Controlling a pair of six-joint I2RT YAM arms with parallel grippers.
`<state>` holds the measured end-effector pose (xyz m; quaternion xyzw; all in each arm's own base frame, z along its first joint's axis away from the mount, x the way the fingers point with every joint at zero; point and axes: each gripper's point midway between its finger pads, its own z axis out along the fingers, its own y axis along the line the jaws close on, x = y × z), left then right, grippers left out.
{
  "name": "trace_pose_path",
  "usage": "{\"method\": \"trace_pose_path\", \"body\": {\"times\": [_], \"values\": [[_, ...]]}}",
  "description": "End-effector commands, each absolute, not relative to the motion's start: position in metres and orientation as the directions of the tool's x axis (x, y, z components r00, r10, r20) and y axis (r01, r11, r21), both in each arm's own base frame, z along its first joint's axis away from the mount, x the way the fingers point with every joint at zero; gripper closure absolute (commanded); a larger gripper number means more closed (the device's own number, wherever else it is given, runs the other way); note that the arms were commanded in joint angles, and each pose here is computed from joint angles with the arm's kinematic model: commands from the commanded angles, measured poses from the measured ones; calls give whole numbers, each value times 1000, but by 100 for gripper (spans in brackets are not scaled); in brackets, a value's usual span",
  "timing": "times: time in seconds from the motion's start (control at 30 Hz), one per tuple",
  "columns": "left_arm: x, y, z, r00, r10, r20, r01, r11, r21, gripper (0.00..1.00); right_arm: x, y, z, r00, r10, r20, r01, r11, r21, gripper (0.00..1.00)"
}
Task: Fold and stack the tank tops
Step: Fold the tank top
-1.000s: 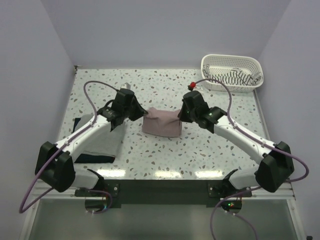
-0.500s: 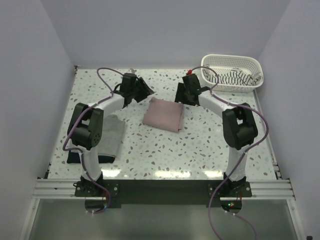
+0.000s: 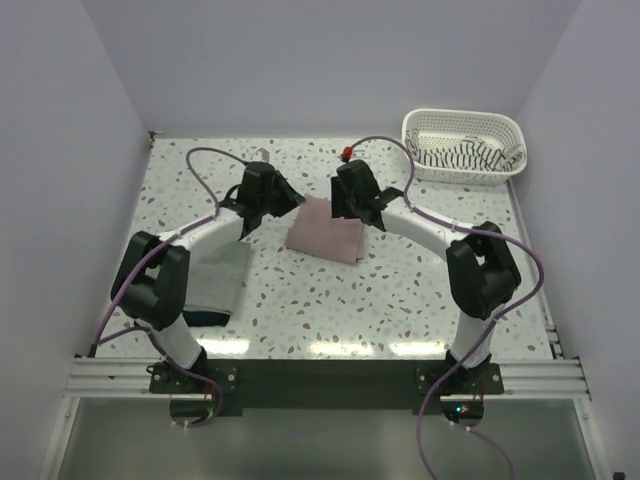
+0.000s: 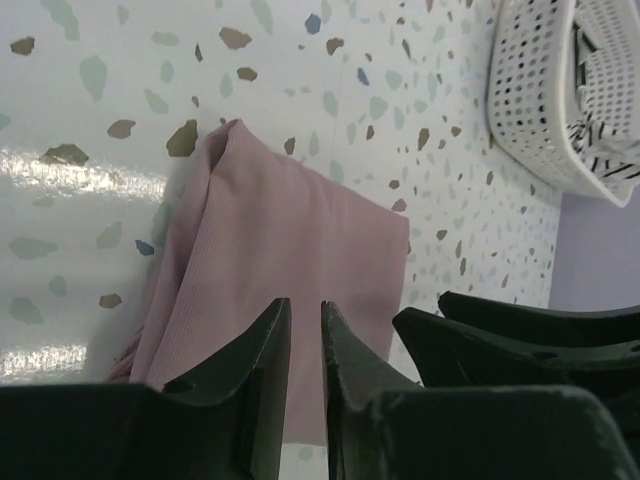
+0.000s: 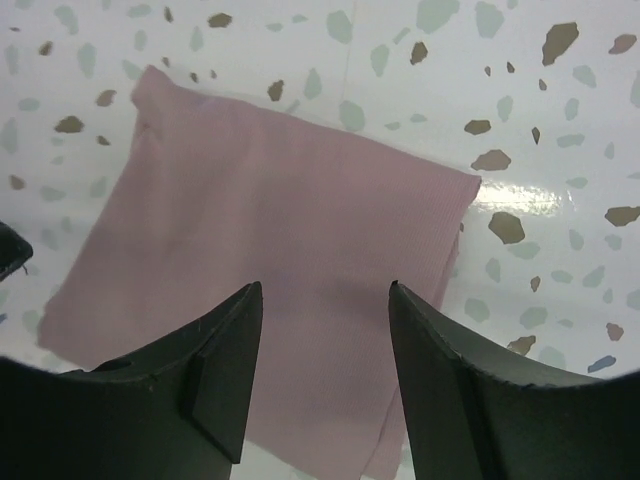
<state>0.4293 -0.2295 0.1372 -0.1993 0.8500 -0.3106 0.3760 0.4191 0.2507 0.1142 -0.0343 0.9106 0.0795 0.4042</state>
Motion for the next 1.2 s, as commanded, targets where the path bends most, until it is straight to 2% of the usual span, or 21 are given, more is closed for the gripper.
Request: {"method": "trace_pose_path", "body": {"times": [0.0, 0.1, 0.23, 0.53, 0.6, 0.73, 0.87, 1.07, 1.13, 1.17], "values": [[431, -242, 111, -660, -568, -491, -120, 725, -678, 78, 434, 232, 92, -675, -20, -738, -75, 996, 41, 43], [437, -244, 89, -676, -566, -471, -153, 734, -662, 82, 429, 223, 60, -720, -23, -694, -46, 999, 15, 45], [447, -242, 58, -695, -551, -462, -197, 763, -615, 82, 401, 208, 22, -786, -15, -618, -13, 1000, -7, 50], [462, -241, 32, -727, -529, -438, -245, 796, -554, 81, 323, 203, 17, -825, 95, -557, 38, 993, 112, 52], [467, -237, 38, -716, -530, -454, -242, 799, -551, 79, 315, 214, 30, -813, 153, -561, 43, 978, 205, 52], [481, -236, 60, -710, -506, -490, -189, 807, -559, 74, 280, 229, 43, -802, 193, -565, 29, 958, 286, 51], [495, -240, 108, -684, -481, -548, -110, 811, -575, 70, 261, 239, 65, -753, 285, -593, 45, 921, 386, 49], [470, -223, 158, -646, -486, -588, -95, 816, -571, 60, 253, 224, 96, -700, 230, -676, 16, 951, 307, 47], [458, -217, 181, -623, -495, -606, -74, 808, -584, 56, 251, 231, 111, -687, 160, -709, -58, 960, 274, 47], [449, -213, 175, -632, -490, -600, -84, 813, -576, 56, 249, 236, 116, -684, 133, -718, -91, 960, 265, 47]]}}
